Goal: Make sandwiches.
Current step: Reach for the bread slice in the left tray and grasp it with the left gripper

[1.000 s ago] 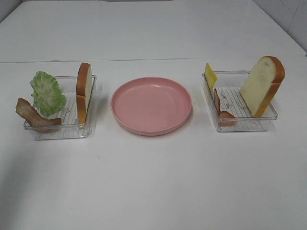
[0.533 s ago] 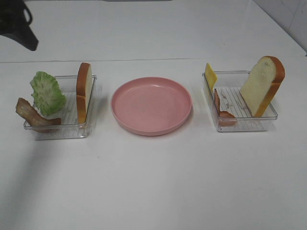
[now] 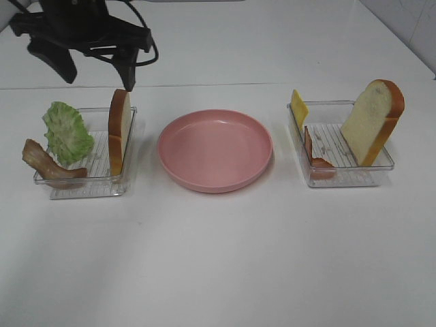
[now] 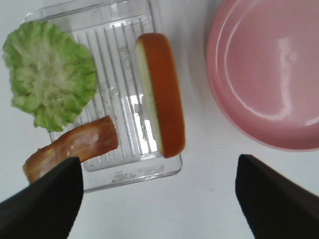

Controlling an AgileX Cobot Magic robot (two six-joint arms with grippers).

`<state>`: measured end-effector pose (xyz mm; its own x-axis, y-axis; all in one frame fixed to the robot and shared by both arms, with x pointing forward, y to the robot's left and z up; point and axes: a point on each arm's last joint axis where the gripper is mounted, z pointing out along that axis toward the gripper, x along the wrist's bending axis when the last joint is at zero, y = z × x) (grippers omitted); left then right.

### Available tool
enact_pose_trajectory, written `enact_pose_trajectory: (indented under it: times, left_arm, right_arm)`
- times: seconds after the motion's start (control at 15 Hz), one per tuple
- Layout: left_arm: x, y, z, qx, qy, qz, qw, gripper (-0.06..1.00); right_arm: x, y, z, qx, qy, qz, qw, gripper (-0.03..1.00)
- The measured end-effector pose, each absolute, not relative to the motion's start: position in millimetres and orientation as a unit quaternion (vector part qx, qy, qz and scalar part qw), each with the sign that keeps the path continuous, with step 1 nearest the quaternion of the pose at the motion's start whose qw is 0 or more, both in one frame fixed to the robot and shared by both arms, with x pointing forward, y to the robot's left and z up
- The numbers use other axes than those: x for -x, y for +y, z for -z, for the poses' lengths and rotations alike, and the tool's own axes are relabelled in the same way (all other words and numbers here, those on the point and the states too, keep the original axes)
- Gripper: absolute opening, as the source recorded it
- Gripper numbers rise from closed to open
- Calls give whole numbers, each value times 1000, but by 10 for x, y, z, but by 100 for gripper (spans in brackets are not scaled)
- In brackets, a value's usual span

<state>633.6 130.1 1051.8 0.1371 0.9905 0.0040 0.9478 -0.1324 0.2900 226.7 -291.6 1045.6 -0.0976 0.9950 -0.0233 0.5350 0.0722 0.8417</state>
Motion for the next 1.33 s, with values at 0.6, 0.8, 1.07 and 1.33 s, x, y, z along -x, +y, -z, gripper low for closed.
enact_pose_trajectory:
  times: [0.6,0.8,1.07,1.33]
  left_arm:
    - [-6486,1216,-10163,-734,668,-97,70,79]
    - [-6561,1297,-10006,-724,681,-89,53,78]
    - [-6602,1348,-9915,-708,700,-82,46,71]
    - [-6637,1331,-9803,-708,700,-80,44,56]
  right_arm:
    - [-2267,-2916,-10456,-585,654,-349,330,74]
    - [-2267,-2916,-10456,-585,654,-349,330,74]
    - [-2267,-2916,-10456,-585,654,-349,330,74]
    - [-2267,-2916,-10456,-585,654,-349,330,74]
